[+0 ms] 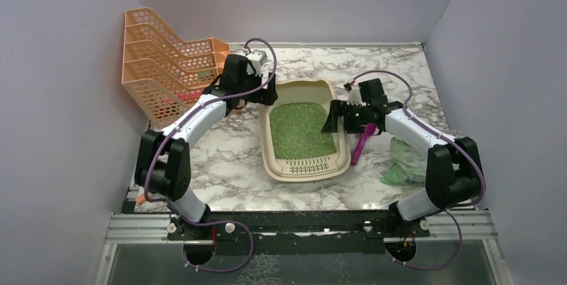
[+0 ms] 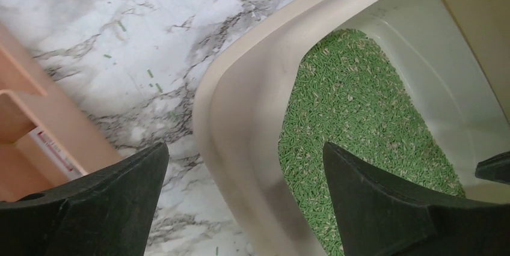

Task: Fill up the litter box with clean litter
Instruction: Move the litter box to the center of the board.

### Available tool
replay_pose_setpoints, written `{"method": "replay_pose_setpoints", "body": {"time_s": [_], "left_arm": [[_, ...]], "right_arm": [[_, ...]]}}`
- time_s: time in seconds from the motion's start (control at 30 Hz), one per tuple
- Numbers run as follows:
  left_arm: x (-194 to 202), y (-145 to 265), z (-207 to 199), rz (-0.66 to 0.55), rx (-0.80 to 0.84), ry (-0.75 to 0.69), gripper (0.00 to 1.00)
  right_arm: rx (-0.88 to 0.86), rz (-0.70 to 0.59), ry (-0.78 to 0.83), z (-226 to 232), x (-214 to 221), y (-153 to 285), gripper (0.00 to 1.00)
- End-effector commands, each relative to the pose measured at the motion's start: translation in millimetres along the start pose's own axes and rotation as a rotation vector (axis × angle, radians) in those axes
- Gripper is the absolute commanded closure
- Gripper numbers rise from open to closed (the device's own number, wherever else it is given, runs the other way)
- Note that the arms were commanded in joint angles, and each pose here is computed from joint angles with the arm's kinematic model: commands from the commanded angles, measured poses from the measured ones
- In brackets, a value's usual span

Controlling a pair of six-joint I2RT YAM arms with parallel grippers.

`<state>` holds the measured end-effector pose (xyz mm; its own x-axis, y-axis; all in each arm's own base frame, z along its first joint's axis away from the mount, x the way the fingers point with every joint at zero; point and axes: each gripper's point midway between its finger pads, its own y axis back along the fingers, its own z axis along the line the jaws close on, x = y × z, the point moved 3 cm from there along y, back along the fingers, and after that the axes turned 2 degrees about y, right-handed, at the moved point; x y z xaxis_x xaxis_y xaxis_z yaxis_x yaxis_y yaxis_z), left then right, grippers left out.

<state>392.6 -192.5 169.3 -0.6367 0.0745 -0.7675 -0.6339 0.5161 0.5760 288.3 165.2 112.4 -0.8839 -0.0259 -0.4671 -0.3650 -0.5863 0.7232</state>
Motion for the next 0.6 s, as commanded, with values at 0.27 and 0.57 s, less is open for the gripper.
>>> {"method": "replay_pose_setpoints", "body": {"time_s": [0.27, 0.57], "left_arm": [[-39.2, 90.2, 31.0, -0.218, -0.215, 0.038, 0.02], [-41.0, 107.0, 24.5, -0.22, -0.198, 0.035, 0.02]], "right_arm": [[0.034, 0.048, 0.073, 51.0, -0.8, -41.7, 0.04], [-0.024, 0.038, -0.039, 94.2, 21.1, -53.7, 0.02]]}}
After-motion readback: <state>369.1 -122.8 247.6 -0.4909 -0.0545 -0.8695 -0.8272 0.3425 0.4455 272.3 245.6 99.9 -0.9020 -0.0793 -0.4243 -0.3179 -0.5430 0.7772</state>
